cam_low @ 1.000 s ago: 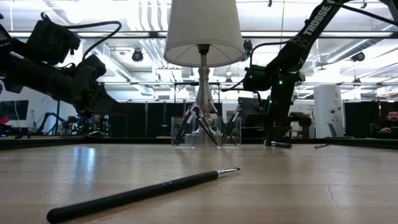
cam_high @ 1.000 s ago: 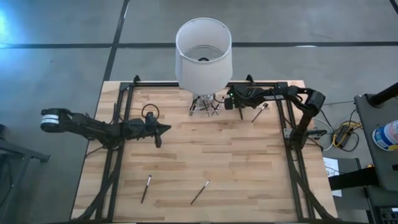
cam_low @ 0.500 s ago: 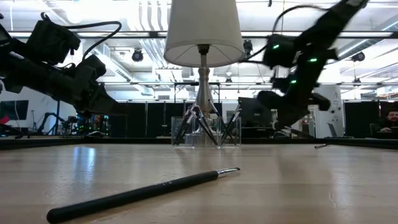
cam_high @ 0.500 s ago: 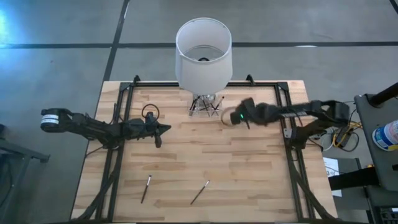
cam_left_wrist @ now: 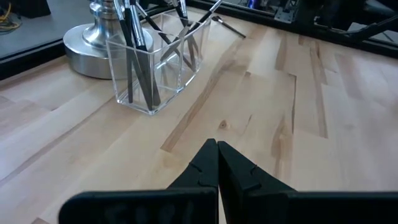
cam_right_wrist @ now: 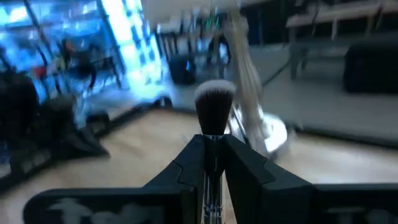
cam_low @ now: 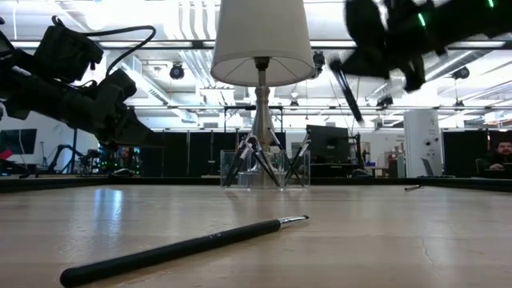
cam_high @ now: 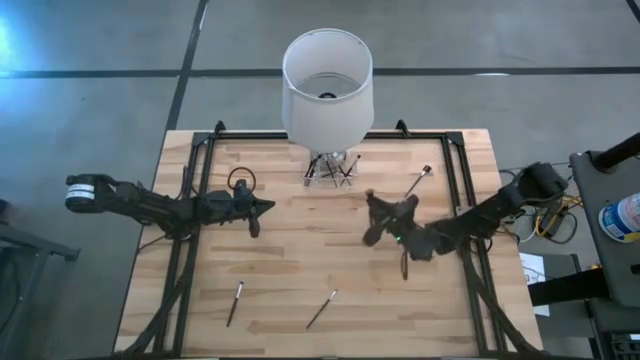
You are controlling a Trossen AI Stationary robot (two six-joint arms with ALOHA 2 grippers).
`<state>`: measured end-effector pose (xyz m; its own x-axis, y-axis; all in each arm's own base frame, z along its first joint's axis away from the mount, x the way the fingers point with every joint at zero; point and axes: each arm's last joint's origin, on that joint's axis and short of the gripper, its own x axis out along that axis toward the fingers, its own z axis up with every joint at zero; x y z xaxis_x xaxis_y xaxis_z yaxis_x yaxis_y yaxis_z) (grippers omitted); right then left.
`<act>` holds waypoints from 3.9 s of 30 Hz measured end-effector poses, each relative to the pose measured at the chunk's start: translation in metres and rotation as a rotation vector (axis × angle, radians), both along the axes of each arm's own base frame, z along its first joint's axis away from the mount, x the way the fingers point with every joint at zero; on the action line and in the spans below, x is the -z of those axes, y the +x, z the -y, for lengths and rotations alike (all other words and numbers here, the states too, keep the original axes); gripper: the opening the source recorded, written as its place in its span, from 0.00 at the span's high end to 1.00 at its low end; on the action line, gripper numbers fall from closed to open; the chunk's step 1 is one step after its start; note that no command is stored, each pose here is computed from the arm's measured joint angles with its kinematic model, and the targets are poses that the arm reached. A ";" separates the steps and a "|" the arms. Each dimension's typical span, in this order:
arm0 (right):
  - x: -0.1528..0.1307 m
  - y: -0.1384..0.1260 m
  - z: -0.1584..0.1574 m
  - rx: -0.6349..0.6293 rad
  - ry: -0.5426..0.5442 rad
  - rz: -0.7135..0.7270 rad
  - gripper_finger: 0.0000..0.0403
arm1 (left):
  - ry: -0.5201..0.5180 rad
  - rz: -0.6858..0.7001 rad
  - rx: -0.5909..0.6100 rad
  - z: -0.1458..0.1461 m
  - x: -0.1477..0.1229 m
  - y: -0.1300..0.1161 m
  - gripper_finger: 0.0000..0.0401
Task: Put items in baskets/containers
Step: Put the black powder brush into the transparent organizer, then put the black foundation brush into the transparent organizer
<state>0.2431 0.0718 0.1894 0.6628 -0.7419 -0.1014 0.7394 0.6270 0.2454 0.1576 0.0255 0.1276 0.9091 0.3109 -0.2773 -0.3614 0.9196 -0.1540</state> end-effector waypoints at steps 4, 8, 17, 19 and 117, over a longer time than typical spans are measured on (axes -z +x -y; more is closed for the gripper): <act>-0.012 0.035 -0.013 0.053 -0.122 0.009 0.88 | 0.001 -0.001 0.000 0.000 0.000 0.000 1.00; -0.003 0.075 0.000 0.073 -0.214 0.004 0.88 | 0.001 -0.007 0.000 0.000 0.001 0.000 1.00; 0.016 0.127 0.056 0.134 -0.403 -0.022 0.91 | 0.009 -0.015 0.000 0.000 0.001 0.000 1.00; 0.016 0.131 0.067 0.144 -0.406 -0.009 0.92 | 0.010 -0.016 0.000 0.000 0.001 0.000 1.00; 0.020 0.031 -0.063 -0.357 -0.230 -0.327 0.98 | -0.626 -0.724 -0.291 0.210 -0.025 -0.022 0.72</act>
<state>0.2744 0.1344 0.1693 0.8388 -0.5037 -0.2066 0.4854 0.8638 -0.1352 0.1356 -0.1840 0.1529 0.3678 0.1029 -0.9242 -0.7580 0.6089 -0.2338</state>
